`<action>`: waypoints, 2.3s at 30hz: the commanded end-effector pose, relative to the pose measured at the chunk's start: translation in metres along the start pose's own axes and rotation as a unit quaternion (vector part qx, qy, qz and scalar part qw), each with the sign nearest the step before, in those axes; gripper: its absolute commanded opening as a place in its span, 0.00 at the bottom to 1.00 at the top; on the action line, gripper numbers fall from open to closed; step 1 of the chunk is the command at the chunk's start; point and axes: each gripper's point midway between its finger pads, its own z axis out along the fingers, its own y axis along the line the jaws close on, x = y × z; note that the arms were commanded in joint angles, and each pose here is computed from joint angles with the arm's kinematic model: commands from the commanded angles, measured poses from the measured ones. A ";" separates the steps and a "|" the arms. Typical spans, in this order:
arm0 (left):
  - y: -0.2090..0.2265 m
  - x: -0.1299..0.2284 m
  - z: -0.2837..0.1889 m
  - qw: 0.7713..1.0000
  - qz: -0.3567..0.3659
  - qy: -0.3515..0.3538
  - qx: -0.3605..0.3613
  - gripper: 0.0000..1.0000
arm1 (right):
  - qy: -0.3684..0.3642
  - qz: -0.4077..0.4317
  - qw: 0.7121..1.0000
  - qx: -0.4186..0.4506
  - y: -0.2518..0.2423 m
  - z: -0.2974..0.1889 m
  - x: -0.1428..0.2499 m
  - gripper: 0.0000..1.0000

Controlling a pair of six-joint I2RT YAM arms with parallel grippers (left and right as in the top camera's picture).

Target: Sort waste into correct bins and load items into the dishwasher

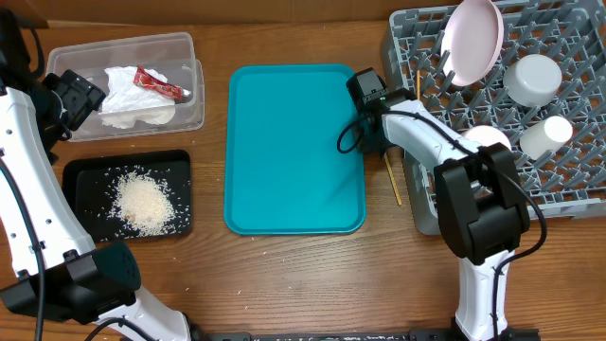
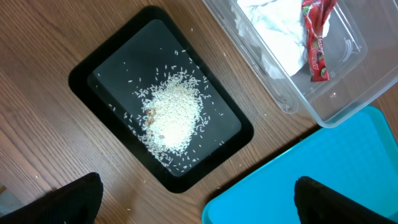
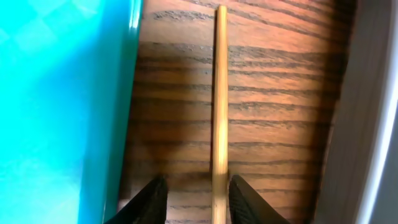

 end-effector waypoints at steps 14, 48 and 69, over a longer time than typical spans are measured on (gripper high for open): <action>0.000 -0.001 0.001 1.000 0.008 0.001 -0.001 1.00 | 0.059 -0.009 0.995 -0.083 0.009 0.034 0.022 0.32; 0.000 -0.001 0.001 1.000 0.008 0.001 -0.001 1.00 | -0.116 0.109 0.985 -0.073 -0.112 -0.165 -0.116 0.04; 0.000 -0.001 0.001 1.000 0.008 0.001 -0.001 1.00 | -0.122 0.074 0.974 -0.177 -0.136 -0.123 -0.112 0.14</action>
